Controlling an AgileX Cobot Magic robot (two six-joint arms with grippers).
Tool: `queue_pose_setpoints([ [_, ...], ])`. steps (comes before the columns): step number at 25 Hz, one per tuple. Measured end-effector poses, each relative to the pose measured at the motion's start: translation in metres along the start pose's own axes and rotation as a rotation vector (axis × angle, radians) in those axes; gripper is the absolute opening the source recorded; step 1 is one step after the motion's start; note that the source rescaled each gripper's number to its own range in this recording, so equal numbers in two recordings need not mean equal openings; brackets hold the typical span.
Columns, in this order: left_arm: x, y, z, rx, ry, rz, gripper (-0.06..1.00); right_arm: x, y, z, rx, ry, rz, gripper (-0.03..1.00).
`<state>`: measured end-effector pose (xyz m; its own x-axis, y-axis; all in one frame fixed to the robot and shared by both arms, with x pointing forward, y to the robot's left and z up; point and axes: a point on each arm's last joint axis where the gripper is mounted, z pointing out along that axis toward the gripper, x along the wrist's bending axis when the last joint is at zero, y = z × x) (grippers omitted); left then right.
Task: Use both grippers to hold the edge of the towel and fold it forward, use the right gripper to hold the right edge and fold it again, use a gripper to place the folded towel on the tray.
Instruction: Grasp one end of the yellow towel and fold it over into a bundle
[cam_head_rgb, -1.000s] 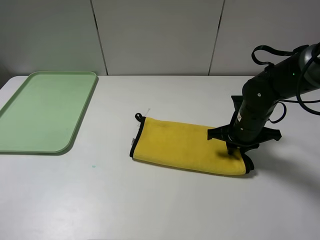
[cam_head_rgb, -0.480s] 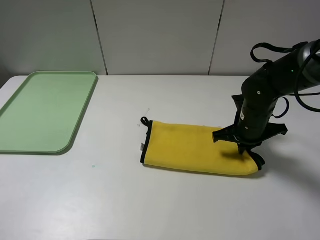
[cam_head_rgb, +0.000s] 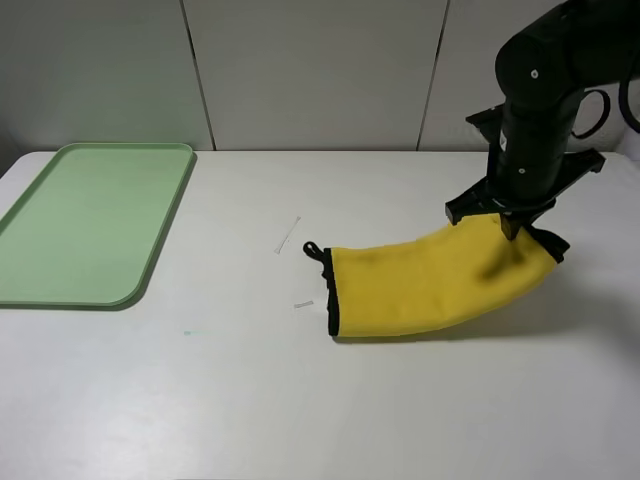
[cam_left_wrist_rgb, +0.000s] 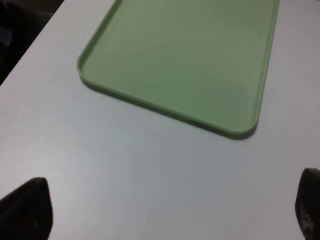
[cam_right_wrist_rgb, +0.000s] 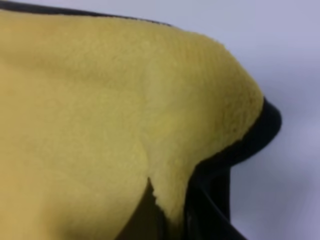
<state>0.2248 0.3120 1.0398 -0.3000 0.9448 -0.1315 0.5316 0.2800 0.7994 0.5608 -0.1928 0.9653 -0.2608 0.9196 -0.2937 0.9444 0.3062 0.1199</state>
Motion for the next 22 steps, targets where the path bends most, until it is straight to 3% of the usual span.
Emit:
queue_pose_setpoints([
  [13,0.000,0.000,0.000,0.000,0.000,0.000,0.97,-0.035,0.026,-0.024,-0.124,-0.305,-0.165,0.03],
  [17,0.000,0.000,0.000,0.000,0.000,0.000,0.97,-0.035,0.024,-0.023,-0.110,-0.286,-0.147,0.03],
  [22,0.000,0.000,0.000,0.000,0.000,0.000,0.97,-0.025,0.021,-0.020,-0.080,-0.166,-0.074,0.03],
])
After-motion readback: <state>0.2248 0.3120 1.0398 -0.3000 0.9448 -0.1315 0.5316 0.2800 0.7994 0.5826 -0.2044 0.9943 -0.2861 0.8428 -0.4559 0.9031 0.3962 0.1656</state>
